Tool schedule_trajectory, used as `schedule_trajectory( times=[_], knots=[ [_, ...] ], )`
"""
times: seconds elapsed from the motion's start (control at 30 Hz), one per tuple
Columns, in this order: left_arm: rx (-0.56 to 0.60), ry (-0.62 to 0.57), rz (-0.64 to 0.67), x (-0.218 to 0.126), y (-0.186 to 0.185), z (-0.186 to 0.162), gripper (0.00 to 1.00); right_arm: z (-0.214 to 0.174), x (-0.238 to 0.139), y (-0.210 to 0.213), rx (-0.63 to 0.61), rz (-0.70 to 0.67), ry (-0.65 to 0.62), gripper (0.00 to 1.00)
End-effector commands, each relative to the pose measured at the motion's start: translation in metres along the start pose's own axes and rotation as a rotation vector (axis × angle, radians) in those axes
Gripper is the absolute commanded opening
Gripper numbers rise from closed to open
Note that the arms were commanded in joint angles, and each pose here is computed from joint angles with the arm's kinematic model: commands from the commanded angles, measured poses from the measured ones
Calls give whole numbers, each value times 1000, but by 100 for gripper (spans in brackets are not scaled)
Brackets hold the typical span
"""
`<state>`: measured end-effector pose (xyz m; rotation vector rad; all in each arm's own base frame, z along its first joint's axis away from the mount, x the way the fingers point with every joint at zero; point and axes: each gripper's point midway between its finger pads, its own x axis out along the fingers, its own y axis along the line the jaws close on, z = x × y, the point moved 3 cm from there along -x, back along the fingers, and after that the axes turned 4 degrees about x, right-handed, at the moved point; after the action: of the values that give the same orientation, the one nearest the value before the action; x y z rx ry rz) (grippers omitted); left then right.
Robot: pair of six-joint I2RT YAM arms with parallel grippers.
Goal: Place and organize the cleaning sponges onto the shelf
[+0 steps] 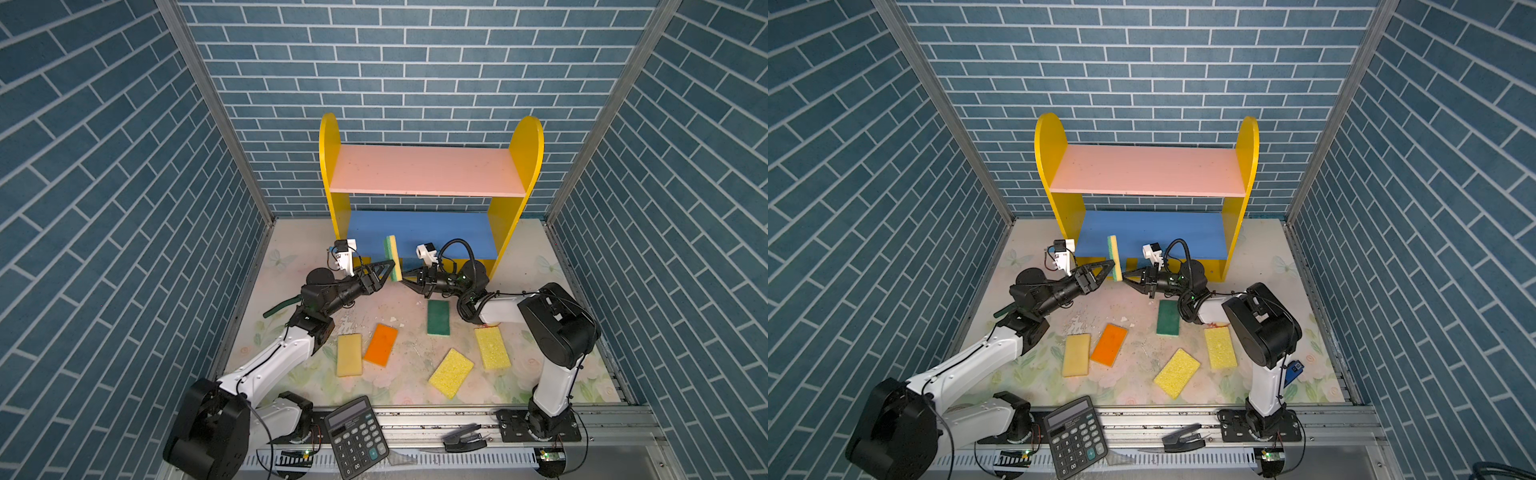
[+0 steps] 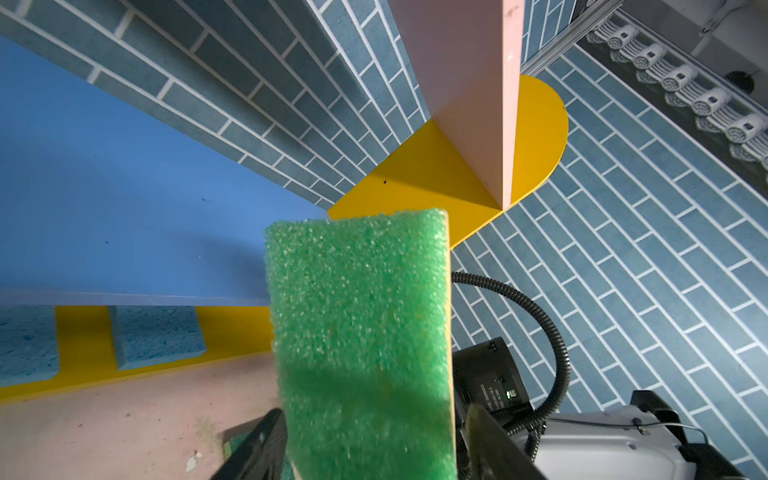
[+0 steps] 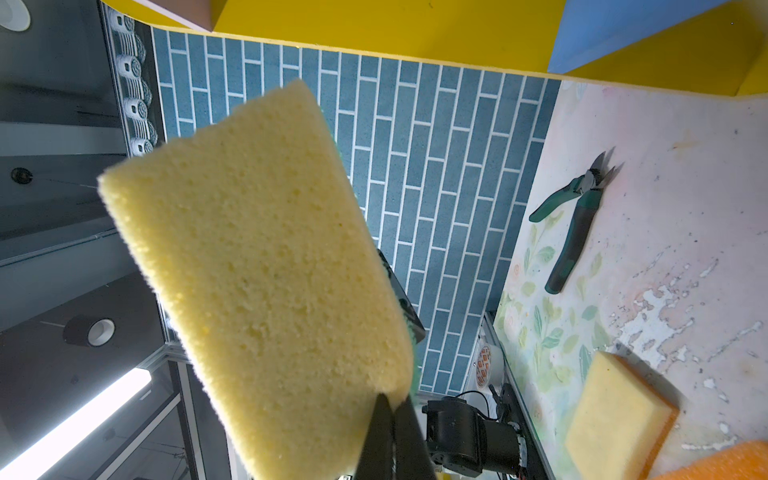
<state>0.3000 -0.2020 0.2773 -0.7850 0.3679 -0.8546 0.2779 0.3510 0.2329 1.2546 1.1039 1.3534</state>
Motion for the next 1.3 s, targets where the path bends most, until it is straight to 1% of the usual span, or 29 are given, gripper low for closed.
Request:
schedule_trajectory(
  times=[0.0, 0.07, 0.17, 0.23, 0.3, 0.37, 0.47, 0.57, 0.73, 0.8, 0.87, 0.9, 0.97, 1.0, 1.03, 1.07, 1.13, 1.17, 1.2, 1.27],
  knots=[
    [8, -29, -102, 8, -20, 19, 64, -2, 2, 21, -50, 10, 1, 0],
    [17, -10, -103, 11, -23, 21, 61, -2, 1, 13, -57, -49, -16, 0],
    [59, 35, -33, 9, -22, 18, 61, -2, -5, 2, -86, -193, -45, 0],
    [97, 59, 39, 4, -17, 14, 62, -5, -11, 0, -147, -322, -42, 0],
    [121, 63, 74, 0, -15, 15, 62, -7, -20, -4, -181, -455, -48, 0],
    [138, 79, 107, -1, -14, 15, 63, -7, -27, -3, -218, -542, -56, 0],
    [143, 128, 176, 1, -3, 11, 62, -8, -32, 4, -280, -615, -61, 0],
    [123, 148, 236, 1, 9, 7, 63, -10, -34, 15, -356, -698, -78, 0],
    [115, 137, 231, 7, 10, 10, 64, -21, -30, 24, -484, -837, -41, 0],
    [103, 144, 228, 9, 11, 9, 64, -23, -27, 28, -514, -836, -44, 0],
    [89, 138, 210, 11, 11, 8, 58, -25, -23, 34, -535, -803, -44, 0],
    [83, 134, 196, 12, 11, 7, 50, -25, -22, 34, -539, -792, -39, 0],
    [69, 127, 181, 13, 10, 7, 23, -26, -21, 33, -539, -782, -41, 0],
    [64, 121, 180, 12, 10, 7, 15, -26, -22, 34, -546, -774, -45, 1],
    [61, 118, 177, 12, 9, 7, 10, -26, -23, 34, -555, -773, -51, 13],
    [62, 116, 176, 12, 9, 8, 8, -26, -25, 34, -568, -778, -57, 28],
    [58, 118, 182, 11, 9, 8, 6, -25, -31, 37, -611, -818, -73, 60],
    [56, 122, 187, 11, 8, 9, 4, -25, -35, 39, -642, -849, -78, 74],
    [53, 129, 199, 11, 9, 8, 3, -25, -39, 42, -678, -883, -82, 97],
    [34, 154, 256, 10, 16, 7, 3, -29, -44, 50, -819, -981, -82, 99]
  ],
)
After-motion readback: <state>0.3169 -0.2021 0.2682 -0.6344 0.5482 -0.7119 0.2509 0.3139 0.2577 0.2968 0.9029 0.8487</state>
